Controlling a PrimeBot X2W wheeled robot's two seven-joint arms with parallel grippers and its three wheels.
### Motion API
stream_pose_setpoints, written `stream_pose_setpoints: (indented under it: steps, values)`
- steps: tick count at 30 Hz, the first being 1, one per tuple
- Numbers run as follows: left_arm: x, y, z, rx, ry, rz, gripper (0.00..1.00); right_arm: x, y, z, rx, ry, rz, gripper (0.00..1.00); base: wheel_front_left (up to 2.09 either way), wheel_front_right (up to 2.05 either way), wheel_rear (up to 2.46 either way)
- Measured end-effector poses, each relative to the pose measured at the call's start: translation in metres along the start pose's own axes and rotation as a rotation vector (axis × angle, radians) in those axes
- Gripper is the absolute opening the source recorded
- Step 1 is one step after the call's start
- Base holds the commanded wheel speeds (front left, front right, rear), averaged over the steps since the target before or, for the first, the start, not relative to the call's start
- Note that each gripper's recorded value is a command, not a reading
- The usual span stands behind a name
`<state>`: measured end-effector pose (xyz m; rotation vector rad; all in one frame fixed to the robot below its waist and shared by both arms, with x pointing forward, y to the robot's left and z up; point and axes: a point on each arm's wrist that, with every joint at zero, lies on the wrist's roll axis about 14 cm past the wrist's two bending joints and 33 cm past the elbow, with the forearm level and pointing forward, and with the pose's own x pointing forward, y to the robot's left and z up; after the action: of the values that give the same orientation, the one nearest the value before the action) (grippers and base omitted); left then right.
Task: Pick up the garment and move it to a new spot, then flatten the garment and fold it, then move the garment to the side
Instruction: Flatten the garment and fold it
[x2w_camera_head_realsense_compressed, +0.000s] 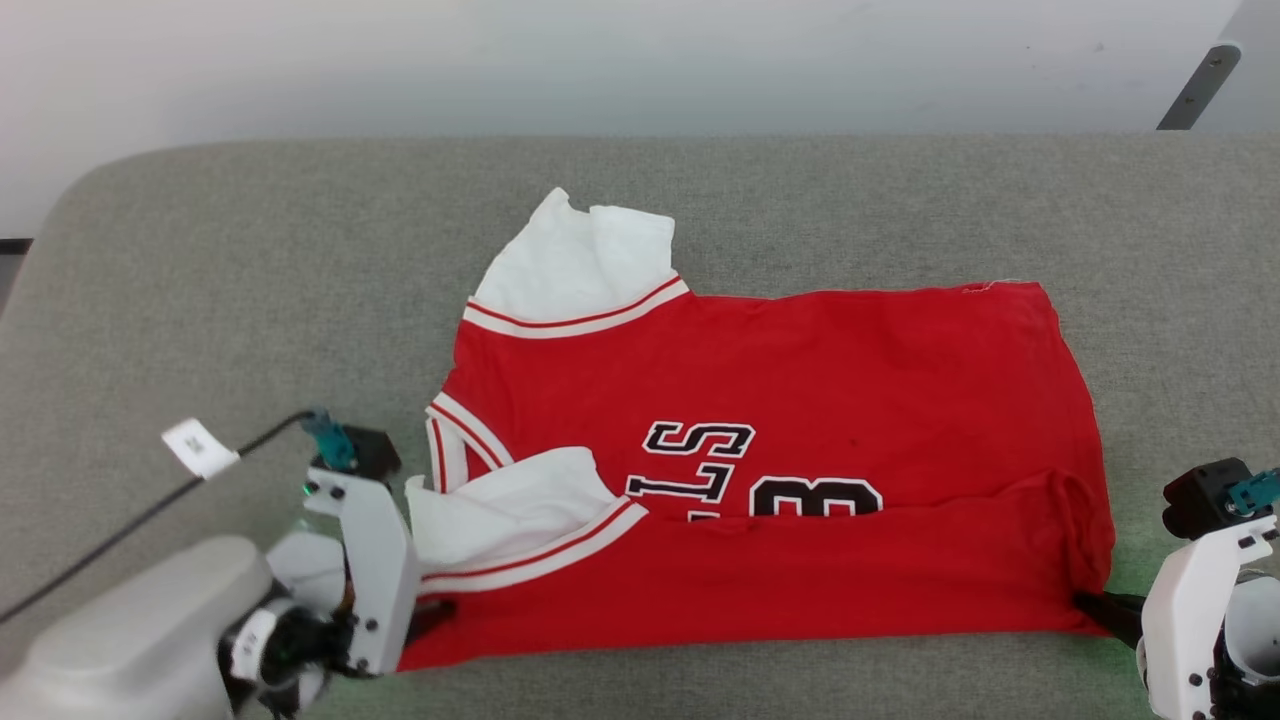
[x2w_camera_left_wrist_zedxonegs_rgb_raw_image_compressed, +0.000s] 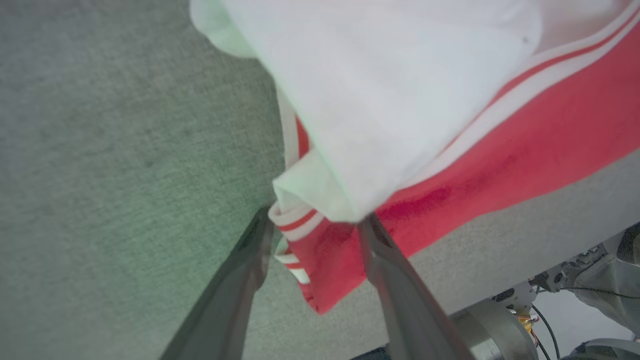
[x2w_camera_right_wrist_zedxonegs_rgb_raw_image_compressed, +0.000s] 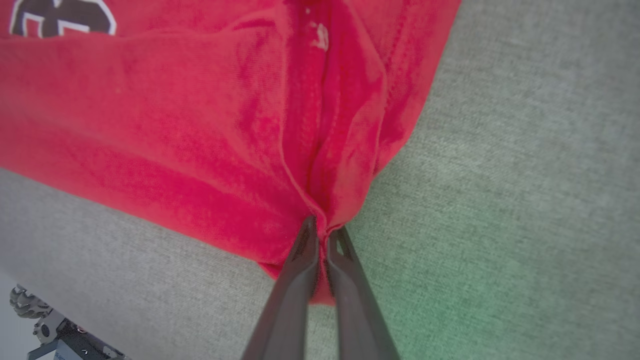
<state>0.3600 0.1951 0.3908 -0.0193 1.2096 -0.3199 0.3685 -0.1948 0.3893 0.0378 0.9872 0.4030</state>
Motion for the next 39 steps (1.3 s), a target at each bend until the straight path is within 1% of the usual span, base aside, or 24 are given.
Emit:
stream_pose_setpoints:
  steps: [1,3,4,5,6,7,8,11,13,18,22,27,30,33,35,37,39]
  values:
    - [-0.001,0.002,0.004,0.005,-0.01,0.006,1.0,0.0,0.001,0.0,0.0,0.0,0.001,0.0,0.0,0.0,0.0]
    - [-0.006,0.007,0.014,0.015,-0.037,0.021,1.0,0.0,0.0,0.002,-0.005,-0.009,-0.004,0.23,0.0,0.0,0.0]
    - [-0.009,0.01,0.017,0.022,-0.041,0.031,1.0,-0.001,0.0,0.003,-0.006,-0.014,-0.005,0.37,0.0,0.0,0.0]
    - [-0.013,0.013,0.02,0.033,-0.044,0.046,1.0,-0.001,0.0,0.004,-0.006,-0.02,-0.006,0.48,0.0,0.0,0.0]
    - [-0.017,0.016,0.025,0.042,-0.056,0.056,1.0,-0.002,0.0,0.005,-0.006,-0.029,-0.007,0.48,0.0,0.0,0.0]
    - [-0.021,0.018,0.031,0.047,-0.07,0.065,1.0,-0.003,-0.001,0.008,-0.005,-0.042,-0.009,0.91,0.0,0.0,0.0]
    - [-0.026,0.019,0.039,0.053,-0.088,0.071,1.0,-0.004,-0.001,0.009,-0.005,-0.047,-0.01,1.0,0.0,0.0,0.0]
    - [-0.04,0.021,0.062,0.086,-0.143,0.091,1.0,-0.008,0.0,0.014,-0.002,-0.075,-0.01,1.0,0.0,0.0,0.0]
    - [-0.051,0.023,0.082,0.117,-0.195,0.112,1.0,-0.013,-0.002,0.023,0.002,-0.116,-0.016,1.0,0.0,0.0,0.0]
    - [-0.074,0.017,0.136,0.175,-0.338,0.121,1.0,-0.029,-0.008,0.051,-0.007,-0.246,-0.041,1.0,0.0,0.0,0.0]
    - [-0.084,0.011,0.177,0.22,-0.445,0.121,1.0,-0.046,-0.004,0.084,-0.046,-0.424,-0.058,1.0,0.0,0.0,0.0]
    - [-0.087,0.003,0.227,0.298,-0.575,0.116,1.0,-0.077,-0.006,0.135,-0.102,-0.722,-0.117,1.0,0.0,0.0,0.0]
    - [-0.079,0.004,0.249,0.297,-0.614,0.116,1.0,-0.091,-0.007,0.152,-0.106,-0.875,-0.154,1.0,0.0,0.0,0.0]
    - [-0.067,0.001,0.268,0.293,-0.632,0.098,1.0,-0.096,-0.002,0.159,-0.118,-0.966,-0.174,1.0,0.0,0.0,0.0]
    - [-0.056,0.0,0.278,0.298,-0.623,0.088,1.0,-0.096,0.0,0.161,-0.118,-1.003,-0.185,1.0,0.0,0.0,0.0]
    - [-0.039,0.004,0.28,0.298,-0.575,0.084,1.0,-0.094,-0.003,0.16,-0.137,-1.011,-0.214,1.0,0.0,0.0,0.0]
    - [-0.022,0.008,0.28,0.288,-0.523,0.079,1.0,-0.088,-0.006,0.156,-0.126,-1.007,-0.228,1.0,0.0,0.0,0.0]
